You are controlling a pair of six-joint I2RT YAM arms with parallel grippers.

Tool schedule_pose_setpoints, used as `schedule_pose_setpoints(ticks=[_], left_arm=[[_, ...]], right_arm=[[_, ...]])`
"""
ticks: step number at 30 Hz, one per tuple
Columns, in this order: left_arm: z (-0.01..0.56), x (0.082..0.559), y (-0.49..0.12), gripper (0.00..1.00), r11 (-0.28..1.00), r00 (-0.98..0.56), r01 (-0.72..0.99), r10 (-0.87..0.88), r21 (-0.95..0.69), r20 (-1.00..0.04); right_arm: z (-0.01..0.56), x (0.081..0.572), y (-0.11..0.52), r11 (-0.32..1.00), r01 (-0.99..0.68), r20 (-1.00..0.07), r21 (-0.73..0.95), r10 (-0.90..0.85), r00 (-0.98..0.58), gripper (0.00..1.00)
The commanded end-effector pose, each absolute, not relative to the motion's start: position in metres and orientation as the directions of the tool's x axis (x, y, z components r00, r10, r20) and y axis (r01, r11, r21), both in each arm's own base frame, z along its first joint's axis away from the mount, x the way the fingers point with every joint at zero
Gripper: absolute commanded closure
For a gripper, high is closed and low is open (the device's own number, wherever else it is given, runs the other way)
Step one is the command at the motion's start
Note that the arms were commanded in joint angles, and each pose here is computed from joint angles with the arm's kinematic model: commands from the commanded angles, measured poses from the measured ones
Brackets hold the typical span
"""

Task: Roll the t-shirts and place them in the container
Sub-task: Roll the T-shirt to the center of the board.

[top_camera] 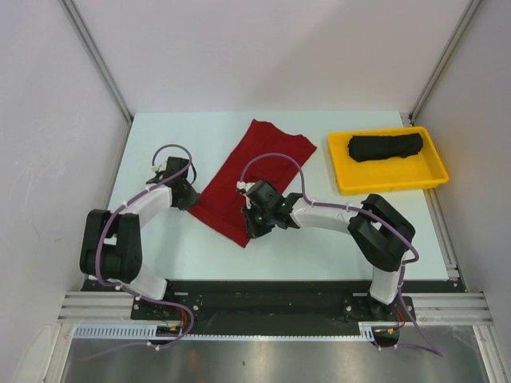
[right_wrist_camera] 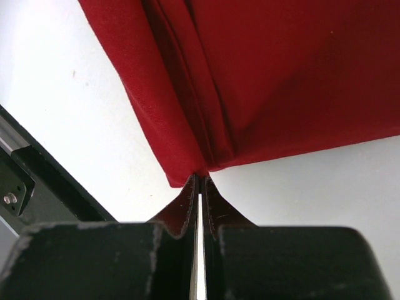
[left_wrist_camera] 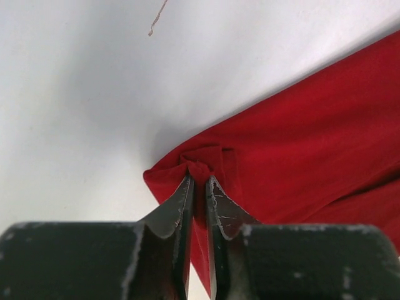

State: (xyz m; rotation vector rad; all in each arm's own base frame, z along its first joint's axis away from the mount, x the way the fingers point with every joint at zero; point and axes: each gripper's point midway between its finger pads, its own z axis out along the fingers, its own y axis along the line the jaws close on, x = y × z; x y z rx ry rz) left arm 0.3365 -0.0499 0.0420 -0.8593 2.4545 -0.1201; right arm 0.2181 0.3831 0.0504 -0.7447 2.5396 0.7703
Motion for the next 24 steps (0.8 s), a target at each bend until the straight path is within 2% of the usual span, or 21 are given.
schedule_pose_setpoints(ticks=[1,6,11,15,17,22,24], left_arm=[[0.052,0.355,-0.051,0.80,0.807,-0.646,-0.537,-0.582,-0.247,-0.494],[0.050,0.361,-0.056,0.70,0.815,-0.653,-0.519,-0.572,-0.255,-0.497],[0.061,0.366,-0.062,0.65,0.836,-0.659,-0.468,-0.547,-0.287,-0.516],[0.087,0.366,-0.064,0.49,0.847,-0.635,-0.415,-0.532,-0.333,-0.560],[0.094,0.363,-0.068,0.45,0.851,-0.636,-0.390,-0.526,-0.353,-0.565],[0.118,0.348,-0.070,0.43,0.858,-0.619,-0.335,-0.512,-0.389,-0.595],[0.118,0.340,-0.071,0.50,0.858,-0.627,-0.325,-0.510,-0.398,-0.589]], right_arm=[[0.039,0.220,0.381,0.719,-0.555,-0.463,0.419,-0.357,-0.812,1.00],[0.032,0.225,0.377,0.740,-0.522,-0.440,0.425,-0.335,-0.833,1.00],[0.023,0.227,0.372,0.765,-0.465,-0.393,0.445,-0.299,-0.869,1.00],[0.017,0.227,0.370,0.777,-0.436,-0.364,0.454,-0.285,-0.887,1.00],[0.015,0.228,0.369,0.781,-0.426,-0.356,0.458,-0.278,-0.892,1.00],[0.011,0.228,0.368,0.787,-0.411,-0.340,0.460,-0.271,-0.900,1.00],[0.011,0.228,0.368,0.787,-0.406,-0.338,0.464,-0.267,-0.903,1.00]])
